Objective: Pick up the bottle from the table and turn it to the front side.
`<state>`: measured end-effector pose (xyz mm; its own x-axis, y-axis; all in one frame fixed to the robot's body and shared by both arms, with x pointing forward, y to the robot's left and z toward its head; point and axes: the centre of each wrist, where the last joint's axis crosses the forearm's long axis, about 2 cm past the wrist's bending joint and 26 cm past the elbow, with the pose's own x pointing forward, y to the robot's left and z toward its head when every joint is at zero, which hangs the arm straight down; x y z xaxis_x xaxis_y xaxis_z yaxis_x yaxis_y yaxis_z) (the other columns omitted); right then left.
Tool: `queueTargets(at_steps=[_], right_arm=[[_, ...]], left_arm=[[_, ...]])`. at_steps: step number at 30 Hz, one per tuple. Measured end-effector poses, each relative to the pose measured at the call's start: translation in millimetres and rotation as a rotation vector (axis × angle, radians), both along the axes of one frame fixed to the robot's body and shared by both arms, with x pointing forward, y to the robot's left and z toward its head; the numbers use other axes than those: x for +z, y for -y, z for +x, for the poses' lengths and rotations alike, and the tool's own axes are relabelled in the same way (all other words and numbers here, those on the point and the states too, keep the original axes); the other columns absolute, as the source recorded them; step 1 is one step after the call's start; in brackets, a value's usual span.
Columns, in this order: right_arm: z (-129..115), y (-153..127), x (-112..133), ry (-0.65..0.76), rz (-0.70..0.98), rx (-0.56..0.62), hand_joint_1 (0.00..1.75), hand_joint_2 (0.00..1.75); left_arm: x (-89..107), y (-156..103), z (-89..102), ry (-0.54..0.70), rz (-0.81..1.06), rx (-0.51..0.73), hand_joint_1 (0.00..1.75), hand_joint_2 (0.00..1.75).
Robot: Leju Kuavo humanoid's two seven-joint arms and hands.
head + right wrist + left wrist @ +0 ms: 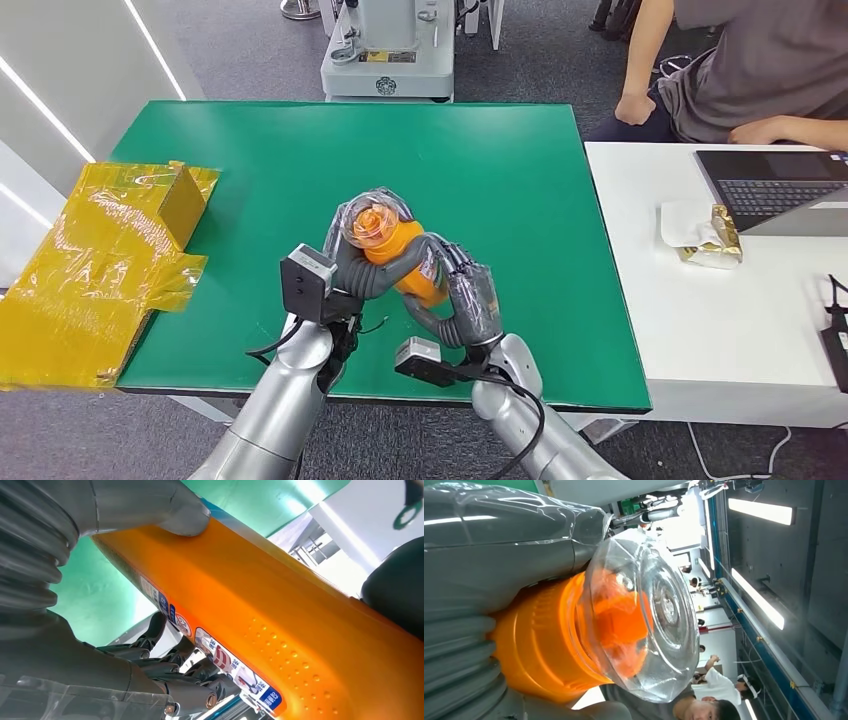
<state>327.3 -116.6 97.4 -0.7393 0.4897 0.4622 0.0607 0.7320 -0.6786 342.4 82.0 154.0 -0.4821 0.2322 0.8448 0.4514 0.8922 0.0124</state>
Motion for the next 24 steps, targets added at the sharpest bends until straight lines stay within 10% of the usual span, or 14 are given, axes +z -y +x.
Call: queueTargets(at_steps=[20, 21, 24], right_arm=[[-5.0, 0.3, 1.2, 0.009, 0.029, -0.013, 1.75, 1.75], [-5.3, 0.4, 1.5, 0.010, 0.032, -0.014, 1.68, 1.75], [-5.5, 0.6, 3.2, 0.017, 0.041, -0.018, 0.37, 1.75]], left_arm=[[0.4, 0.4, 0.1, 0.001, -0.001, 0.003, 1.75, 1.75], [0.6, 0.6, 0.1, 0.001, -0.002, 0.003, 1.75, 1.75], [1.8, 1.2, 0.6, 0.002, -0.006, 0.004, 1.75, 1.75]])
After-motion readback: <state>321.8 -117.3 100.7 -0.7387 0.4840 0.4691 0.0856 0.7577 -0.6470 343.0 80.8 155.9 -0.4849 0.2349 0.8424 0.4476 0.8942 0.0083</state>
